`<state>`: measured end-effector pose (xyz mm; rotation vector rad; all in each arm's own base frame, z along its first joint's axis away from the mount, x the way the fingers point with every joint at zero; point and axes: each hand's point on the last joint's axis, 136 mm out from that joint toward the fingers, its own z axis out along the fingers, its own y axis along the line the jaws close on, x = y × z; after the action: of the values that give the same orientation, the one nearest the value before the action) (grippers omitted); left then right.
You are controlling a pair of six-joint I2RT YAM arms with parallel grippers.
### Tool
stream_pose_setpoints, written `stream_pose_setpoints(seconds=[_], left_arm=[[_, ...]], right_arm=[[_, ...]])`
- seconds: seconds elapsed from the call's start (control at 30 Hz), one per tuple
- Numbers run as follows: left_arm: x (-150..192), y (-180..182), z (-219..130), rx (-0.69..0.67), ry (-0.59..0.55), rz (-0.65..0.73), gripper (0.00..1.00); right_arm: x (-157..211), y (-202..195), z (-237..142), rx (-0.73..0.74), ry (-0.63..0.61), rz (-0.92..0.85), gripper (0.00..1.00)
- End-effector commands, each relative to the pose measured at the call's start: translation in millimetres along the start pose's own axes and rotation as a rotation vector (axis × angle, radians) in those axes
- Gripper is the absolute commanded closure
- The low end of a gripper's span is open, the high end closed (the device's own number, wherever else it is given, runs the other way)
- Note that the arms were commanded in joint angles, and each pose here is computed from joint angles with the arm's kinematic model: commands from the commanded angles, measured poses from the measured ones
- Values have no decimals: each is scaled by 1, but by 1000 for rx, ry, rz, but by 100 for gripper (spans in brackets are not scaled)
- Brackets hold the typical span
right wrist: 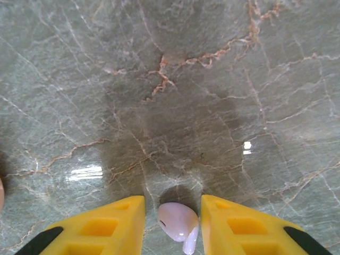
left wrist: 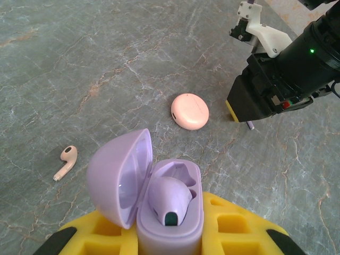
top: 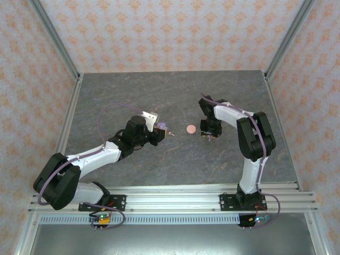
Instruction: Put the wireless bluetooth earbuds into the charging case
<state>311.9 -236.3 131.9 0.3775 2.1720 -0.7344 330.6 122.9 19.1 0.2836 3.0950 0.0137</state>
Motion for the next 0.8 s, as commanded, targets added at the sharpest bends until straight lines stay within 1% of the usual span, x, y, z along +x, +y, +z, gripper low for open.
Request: stream_pose_setpoints(seconds=[0.0,0.23,0.7,0.77], left_arm=[[-14,-8,-5,16,-41,33,100],[-14,-10,-4,22,-41,32,100],[-13,-9,-4,21,-37,31,100],[-13,-9,-4,19,-35,31,100]], right_arm=[[4,-6,2,37,24,11,67],[8,-7,7,35,40,11,74],[14,0,17,-12,63,-30,74],[14,-1,18,-8,62,-44,75]])
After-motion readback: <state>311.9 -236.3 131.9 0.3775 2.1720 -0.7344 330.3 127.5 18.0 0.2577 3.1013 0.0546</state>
